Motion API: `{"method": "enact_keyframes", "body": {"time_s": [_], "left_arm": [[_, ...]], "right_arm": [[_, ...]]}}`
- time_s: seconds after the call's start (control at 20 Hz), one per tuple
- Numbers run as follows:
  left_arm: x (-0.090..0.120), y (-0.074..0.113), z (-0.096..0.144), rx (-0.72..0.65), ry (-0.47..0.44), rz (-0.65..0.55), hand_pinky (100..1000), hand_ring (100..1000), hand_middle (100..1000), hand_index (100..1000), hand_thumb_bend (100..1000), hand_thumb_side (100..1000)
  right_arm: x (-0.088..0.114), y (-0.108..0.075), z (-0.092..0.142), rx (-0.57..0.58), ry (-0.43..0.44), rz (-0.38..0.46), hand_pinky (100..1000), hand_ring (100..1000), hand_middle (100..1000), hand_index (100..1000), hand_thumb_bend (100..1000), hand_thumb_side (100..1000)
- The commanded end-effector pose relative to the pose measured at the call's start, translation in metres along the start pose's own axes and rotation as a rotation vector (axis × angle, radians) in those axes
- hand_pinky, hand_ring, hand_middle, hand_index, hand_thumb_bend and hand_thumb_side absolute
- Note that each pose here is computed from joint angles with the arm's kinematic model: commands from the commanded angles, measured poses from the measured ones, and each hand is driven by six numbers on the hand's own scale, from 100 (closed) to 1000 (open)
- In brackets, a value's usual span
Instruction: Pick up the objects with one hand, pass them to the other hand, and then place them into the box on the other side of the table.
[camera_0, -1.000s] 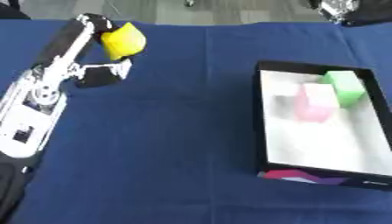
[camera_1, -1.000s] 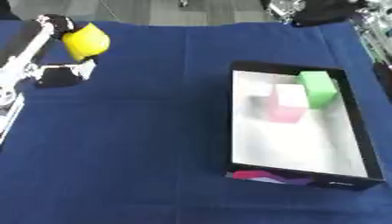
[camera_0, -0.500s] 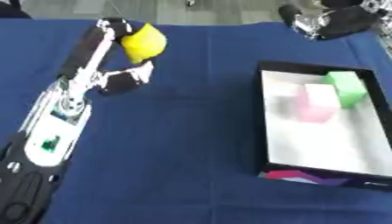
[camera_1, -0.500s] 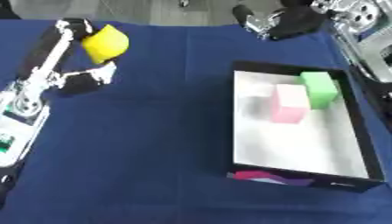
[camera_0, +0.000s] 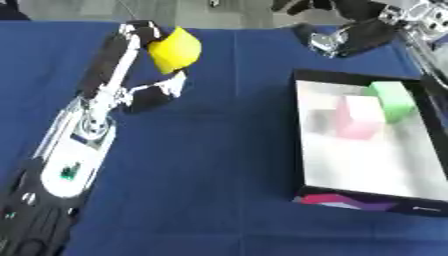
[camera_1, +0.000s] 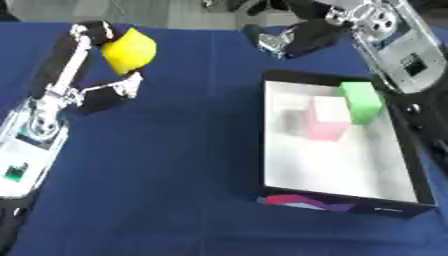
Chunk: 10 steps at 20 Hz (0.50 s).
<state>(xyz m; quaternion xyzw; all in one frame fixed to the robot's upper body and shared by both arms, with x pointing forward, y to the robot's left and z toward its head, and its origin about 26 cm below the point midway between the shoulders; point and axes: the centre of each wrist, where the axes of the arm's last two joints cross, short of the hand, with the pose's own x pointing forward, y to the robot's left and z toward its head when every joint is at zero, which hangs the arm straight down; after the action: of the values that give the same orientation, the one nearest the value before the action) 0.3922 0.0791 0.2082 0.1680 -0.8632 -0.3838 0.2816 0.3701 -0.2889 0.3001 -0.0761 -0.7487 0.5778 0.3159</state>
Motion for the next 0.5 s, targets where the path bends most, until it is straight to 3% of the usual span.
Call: {"method": "enact_keyframes", "body": {"time_s": [0.05, 0.5], "left_arm": [[0.011, 0.001, -0.006, 0.026, -0.051, -0.001, 668, 593, 523, 594, 100, 158], [0.023, -0.012, -0.012, 0.033, -0.108, 0.01, 665, 590, 519, 593, 100, 152]], "right_arm": [[0.003, -0.008, -0.003, 0.017, -0.005, 0.04, 895, 967, 814, 863, 100, 399], [0.005, -0.002, -0.018, 0.084, -0.042, 0.064, 894, 971, 818, 868, 100, 451]]}}
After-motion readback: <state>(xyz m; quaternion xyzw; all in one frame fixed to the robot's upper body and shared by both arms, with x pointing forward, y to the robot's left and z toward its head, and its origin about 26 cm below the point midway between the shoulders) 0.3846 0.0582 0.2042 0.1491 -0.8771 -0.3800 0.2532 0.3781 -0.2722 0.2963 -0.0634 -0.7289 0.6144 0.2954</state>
